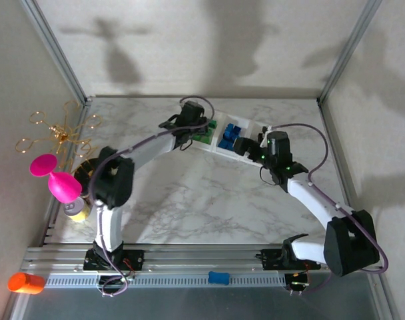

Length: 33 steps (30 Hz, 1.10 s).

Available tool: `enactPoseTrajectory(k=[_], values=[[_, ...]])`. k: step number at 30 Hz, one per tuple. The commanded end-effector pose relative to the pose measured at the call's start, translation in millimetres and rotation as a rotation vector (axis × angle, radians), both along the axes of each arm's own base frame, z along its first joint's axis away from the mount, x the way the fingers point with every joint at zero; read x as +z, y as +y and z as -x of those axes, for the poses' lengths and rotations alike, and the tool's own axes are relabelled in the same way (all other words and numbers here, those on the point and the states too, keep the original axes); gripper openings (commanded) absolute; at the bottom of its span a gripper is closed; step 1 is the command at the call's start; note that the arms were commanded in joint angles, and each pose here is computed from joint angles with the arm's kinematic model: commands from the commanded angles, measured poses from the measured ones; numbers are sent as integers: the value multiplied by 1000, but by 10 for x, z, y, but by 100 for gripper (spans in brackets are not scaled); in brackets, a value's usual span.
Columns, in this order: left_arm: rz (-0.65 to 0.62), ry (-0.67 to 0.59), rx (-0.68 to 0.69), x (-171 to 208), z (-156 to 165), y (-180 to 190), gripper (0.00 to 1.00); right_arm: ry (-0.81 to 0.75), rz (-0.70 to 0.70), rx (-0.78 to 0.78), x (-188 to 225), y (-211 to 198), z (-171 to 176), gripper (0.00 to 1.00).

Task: Sort the legos into containers by color
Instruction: Place the lego in the container, then reset both arms

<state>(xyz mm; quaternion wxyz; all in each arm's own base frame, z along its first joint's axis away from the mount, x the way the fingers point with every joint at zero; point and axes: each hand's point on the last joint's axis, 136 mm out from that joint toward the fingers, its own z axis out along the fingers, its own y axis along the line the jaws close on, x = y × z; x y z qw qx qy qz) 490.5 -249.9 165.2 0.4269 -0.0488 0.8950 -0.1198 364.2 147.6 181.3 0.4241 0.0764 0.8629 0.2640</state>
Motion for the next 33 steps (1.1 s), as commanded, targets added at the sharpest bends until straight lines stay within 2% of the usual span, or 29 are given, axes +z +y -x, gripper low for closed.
enactPoseTrajectory(k=[1, 3, 6, 11, 14, 18, 22, 25, 29, 30, 33], values=[[90, -177, 131, 511, 198, 468, 71, -55, 168, -204, 132, -520, -156, 99], [83, -215, 204, 521, 353, 763, 80, -79, 246, -298, 132, -789, -202, 99], [-21, -233, 324, 392, 552, 1216, 99, -135, 365, -440, 126, -1176, -221, 99], [-234, -265, 495, 134, 746, 1861, 100, -207, 484, -611, -47, -1679, -202, 99], [-274, -322, 520, 111, 808, 2050, 100, -232, 513, -644, -201, -1818, -212, 99], [-311, -390, 527, 89, 885, 2261, 100, -271, 525, -604, -392, -1872, -243, 99], [-261, -448, 489, 100, 865, 2374, 100, -317, 503, -546, -532, -1908, -274, 98], [-248, -521, 449, 157, 924, 2423, 100, -390, 489, -485, -471, -1842, -264, 99], [-209, -552, 427, 175, 1039, 2506, 100, -502, 470, -368, -421, -1630, -176, 99], [-200, -564, 413, 182, 1054, 2509, 100, -503, 469, -342, -512, -1592, -79, 99], [-187, -593, 365, 209, 1115, 2477, 100, -508, 472, -297, -568, -1520, -74, 99]])
